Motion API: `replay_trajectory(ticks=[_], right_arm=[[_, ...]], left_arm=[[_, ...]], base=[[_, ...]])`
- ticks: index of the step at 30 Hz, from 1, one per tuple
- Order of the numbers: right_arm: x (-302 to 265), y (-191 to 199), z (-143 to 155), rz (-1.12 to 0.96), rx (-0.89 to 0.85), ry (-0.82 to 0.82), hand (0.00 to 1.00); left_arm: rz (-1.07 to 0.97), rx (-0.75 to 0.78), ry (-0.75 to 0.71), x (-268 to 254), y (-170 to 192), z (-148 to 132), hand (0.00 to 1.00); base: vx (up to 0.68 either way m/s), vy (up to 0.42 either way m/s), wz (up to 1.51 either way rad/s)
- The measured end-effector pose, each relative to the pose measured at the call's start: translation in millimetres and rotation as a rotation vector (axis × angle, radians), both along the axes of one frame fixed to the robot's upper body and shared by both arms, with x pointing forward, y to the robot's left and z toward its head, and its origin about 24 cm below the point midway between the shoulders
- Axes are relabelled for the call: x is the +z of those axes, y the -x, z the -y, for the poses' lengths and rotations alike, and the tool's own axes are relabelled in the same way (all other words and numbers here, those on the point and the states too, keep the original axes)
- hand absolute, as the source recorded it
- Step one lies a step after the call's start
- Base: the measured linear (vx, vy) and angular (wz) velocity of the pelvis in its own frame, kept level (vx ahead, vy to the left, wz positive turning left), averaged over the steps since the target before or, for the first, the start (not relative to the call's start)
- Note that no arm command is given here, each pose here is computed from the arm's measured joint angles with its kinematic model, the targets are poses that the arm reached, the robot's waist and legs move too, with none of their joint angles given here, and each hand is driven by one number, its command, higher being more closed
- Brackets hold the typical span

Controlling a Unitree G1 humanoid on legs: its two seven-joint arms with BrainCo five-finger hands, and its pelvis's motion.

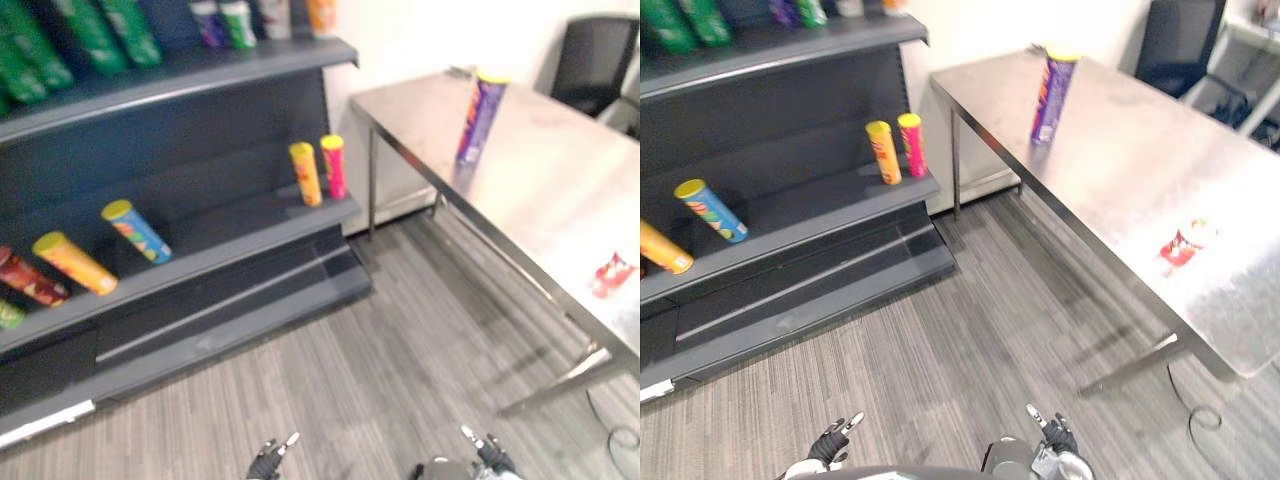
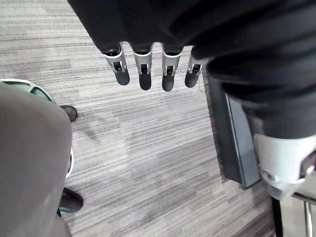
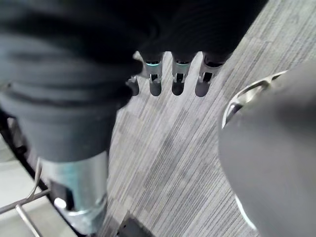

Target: Put the gum and the chips on the shelf.

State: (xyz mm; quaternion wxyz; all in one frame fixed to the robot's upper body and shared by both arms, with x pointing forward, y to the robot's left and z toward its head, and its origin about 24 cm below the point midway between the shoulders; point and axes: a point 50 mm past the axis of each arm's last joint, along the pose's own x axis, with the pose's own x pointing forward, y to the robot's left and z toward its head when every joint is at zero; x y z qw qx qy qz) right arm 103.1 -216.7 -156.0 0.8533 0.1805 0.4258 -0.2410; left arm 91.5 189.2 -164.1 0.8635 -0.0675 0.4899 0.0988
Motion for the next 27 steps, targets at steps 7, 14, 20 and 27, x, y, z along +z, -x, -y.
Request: replay_trajectory(ticks=[7, 14, 20, 27], right_arm=[[-2.1, 5.2, -4.9, -0.019, 0.040, -0.005, 0.00], [-3.1, 10.2, -3.5, -0.028, 0.005, -0.013, 0.00], [-5.8, 28.9, 2.2, -0.060, -0.067, -0.018, 0.00], [-3.3, 53.1, 31.6, -0.105, -0.172, 0.035, 0.00]], left_arm=[[0.015, 0.031, 0.018, 0.8, -1.7, -1.3, 0.00], [0.028, 0.031, 0.014, 2.4, -5.8, -2.6, 0.00], [0.031, 0.032, 0.009, 3.2, -9.3, -4.0, 0.00], [0.031, 0.123, 0.043, 1.4, -4.1, 0.1, 0.00]], base=[[-0.02, -0.017, -0.07], [-0.06, 0.006, -0.06], [0.02, -0.086, -0.51], [0.21, -0.136, -1.07]])
